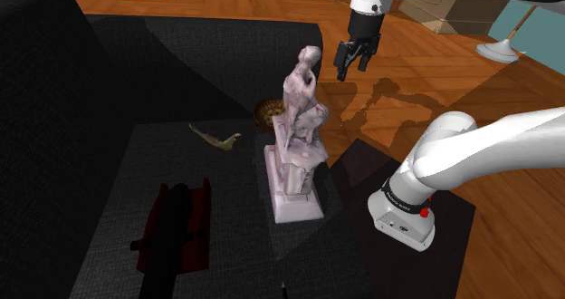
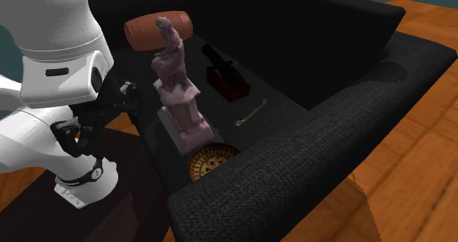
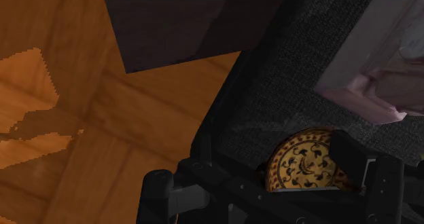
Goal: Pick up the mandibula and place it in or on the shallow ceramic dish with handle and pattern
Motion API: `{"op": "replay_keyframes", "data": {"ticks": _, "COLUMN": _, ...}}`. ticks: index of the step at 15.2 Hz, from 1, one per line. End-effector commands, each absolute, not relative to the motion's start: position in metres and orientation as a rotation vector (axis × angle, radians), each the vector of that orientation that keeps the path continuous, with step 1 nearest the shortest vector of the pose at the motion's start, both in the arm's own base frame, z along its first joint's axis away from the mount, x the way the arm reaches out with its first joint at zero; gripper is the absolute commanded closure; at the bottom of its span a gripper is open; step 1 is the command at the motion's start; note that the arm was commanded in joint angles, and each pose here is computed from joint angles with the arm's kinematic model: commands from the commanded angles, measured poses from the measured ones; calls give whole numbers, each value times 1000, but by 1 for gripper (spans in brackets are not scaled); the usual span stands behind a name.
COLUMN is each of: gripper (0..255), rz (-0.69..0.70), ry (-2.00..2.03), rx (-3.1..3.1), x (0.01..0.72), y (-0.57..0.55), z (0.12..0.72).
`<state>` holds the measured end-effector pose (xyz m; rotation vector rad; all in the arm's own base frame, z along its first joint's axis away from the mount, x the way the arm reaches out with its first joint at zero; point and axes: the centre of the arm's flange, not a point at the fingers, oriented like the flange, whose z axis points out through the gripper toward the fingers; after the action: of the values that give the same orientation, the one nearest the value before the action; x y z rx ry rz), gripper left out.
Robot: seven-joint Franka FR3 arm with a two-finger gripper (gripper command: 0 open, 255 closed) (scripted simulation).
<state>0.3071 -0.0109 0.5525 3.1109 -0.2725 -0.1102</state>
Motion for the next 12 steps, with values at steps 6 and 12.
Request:
{"op": "replay_keyframes", "data": {"ticks": 6, "gripper": 0, "rz": -130, "ry": 11, "rx": 3144, "x": 363, "y": 14, "z": 527}}
{"op": "replay_keyframes", "data": {"ticks": 12, "gripper": 0, "rz": -153, "ry": 355, "rx": 3150, "x": 423, "y": 57, "z": 496}}
